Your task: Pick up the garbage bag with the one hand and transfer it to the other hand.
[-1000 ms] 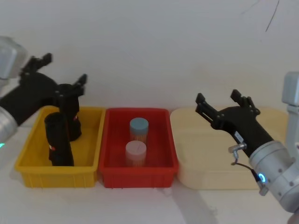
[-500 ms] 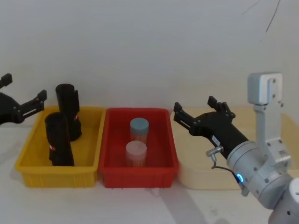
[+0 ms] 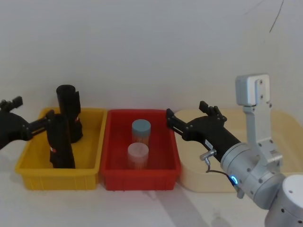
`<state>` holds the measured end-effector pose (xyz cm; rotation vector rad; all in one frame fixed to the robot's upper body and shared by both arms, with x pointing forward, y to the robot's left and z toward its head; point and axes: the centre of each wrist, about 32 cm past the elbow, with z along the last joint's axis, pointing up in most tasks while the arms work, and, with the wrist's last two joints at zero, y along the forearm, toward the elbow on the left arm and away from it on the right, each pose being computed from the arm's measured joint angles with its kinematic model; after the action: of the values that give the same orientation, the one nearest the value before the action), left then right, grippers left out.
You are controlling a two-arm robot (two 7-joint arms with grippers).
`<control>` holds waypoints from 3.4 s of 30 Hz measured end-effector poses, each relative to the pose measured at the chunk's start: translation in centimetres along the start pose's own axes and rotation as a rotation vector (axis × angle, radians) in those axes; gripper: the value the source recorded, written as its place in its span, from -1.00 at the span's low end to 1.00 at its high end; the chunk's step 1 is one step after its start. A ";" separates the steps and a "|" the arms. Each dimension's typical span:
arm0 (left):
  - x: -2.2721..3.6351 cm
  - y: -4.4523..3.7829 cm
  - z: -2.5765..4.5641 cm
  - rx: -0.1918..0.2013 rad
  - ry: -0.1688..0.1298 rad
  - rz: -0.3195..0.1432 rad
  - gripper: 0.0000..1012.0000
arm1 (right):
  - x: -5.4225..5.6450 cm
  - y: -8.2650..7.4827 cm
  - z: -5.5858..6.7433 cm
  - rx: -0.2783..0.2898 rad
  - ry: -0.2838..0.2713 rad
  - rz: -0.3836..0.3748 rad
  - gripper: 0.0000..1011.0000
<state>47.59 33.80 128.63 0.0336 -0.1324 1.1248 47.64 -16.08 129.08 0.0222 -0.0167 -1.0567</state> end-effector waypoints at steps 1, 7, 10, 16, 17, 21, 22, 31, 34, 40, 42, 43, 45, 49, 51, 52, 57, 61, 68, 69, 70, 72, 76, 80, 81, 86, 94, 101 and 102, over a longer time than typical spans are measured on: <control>-0.03 -0.14 -0.14 0.003 0.004 -0.003 0.98 | 0.0 0.1 0.0 -0.002 0.000 0.003 0.98; -0.25 -1.29 -1.11 0.026 0.022 -0.024 0.98 | 0.0 0.4 -0.1 -0.009 0.004 0.020 0.98; -0.31 -1.87 -1.49 0.041 0.023 -0.029 0.98 | 0.1 0.6 -0.2 -0.013 0.007 0.029 0.98; -0.28 -2.97 -2.23 0.078 0.015 -0.032 0.98 | 0.2 1.1 -0.4 -0.025 0.015 0.042 0.98; -0.26 -3.10 -2.32 0.082 0.014 -0.032 0.98 | 0.2 1.2 -0.5 -0.027 0.016 0.043 0.98; -0.13 -3.92 -2.84 0.103 0.010 -0.038 0.98 | 0.4 1.5 -0.7 -0.035 0.021 0.051 0.98; -0.10 -4.04 -2.92 0.106 0.009 -0.039 0.98 | 0.4 1.6 -0.8 -0.036 0.021 0.052 0.98; 0.34 -5.53 -3.79 0.130 0.015 -0.086 0.98 | 0.7 2.0 -1.1 -0.046 0.025 0.071 0.98; 0.43 -5.79 -3.92 0.133 0.016 -0.095 0.98 | 0.7 2.2 -1.2 -0.054 0.023 0.086 0.98; 0.55 -6.35 -4.24 0.140 0.019 -0.115 0.98 | 0.7 2.7 -1.5 -0.088 0.031 0.118 0.98; 0.57 -6.43 -4.28 0.141 0.019 -0.118 0.98 | 0.6 2.9 -1.6 -0.097 0.035 0.126 0.98; 0.60 -6.51 -4.32 0.142 0.020 -0.121 0.98 | 0.5 3.1 -1.7 -0.108 0.039 0.135 0.98; 0.62 -6.58 -4.35 0.142 0.020 -0.123 0.98 | 0.4 3.5 -1.8 -0.123 0.046 0.147 0.98; 0.66 -6.74 -4.44 0.145 0.021 -0.129 0.98 | 0.2 4.0 -2.1 -0.146 0.054 0.167 0.98; 0.68 -6.78 -4.47 0.146 0.021 -0.130 0.98 | 0.1 4.3 -2.2 -0.156 0.056 0.172 0.98; 0.69 -6.79 -4.47 0.146 0.021 -0.130 0.98 | 0.1 4.5 -2.4 -0.165 0.057 0.178 0.98; 0.72 -6.90 -4.52 0.147 0.021 -0.134 0.98 | 0.0 5.2 -2.8 -0.187 0.057 0.189 0.98; 0.73 -6.95 -4.53 0.147 0.021 -0.136 0.98 | 0.0 5.8 -3.2 -0.208 0.052 0.197 0.98; 0.75 -7.02 -4.56 0.148 0.022 -0.138 0.98 | 0.0 6.5 -3.8 -0.230 0.033 0.210 0.98; 0.75 -7.02 -4.57 0.148 0.022 -0.138 0.98 | 0.0 6.6 -3.9 -0.234 0.028 0.214 0.98; 0.75 -7.03 -4.57 0.148 0.022 -0.138 0.98 | 0.0 6.6 -3.9 -0.234 0.028 0.214 0.98; 0.76 -7.04 -4.58 0.148 0.022 -0.139 0.98 | 0.0 6.8 -4.1 -0.238 0.020 0.218 0.98; 0.76 -7.05 -4.59 0.148 0.022 -0.139 0.98 | -0.1 7.1 -4.4 -0.244 0.007 0.224 0.98; 0.76 -7.06 -4.60 0.149 0.023 -0.140 0.98 | -0.2 7.3 -4.8 -0.248 -0.005 0.227 0.98; 0.76 -7.06 -4.60 0.149 0.022 -0.140 0.98 | -0.3 7.4 -5.0 -0.250 -0.010 0.227 0.98; 0.76 -7.07 -4.60 0.149 0.022 -0.140 0.98 | -0.3 7.7 -5.4 -0.252 -0.028 0.226 0.98; 0.77 -7.08 -4.60 0.149 0.023 -0.140 0.98 | -0.4 8.2 -6.4 -0.252 -0.060 0.222 0.98; 0.78 -7.08 -4.61 0.149 0.023 -0.140 0.98 | -0.5 8.6 -7.0 -0.253 -0.075 0.220 0.98; 0.78 -7.08 -4.61 0.149 0.023 -0.140 0.98 | -0.5 8.6 -7.0 -0.253 -0.075 0.220 0.98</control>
<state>54.71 31.88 124.44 0.1608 -0.0253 0.9929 55.08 -11.35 122.29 -0.2432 0.0460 -0.8333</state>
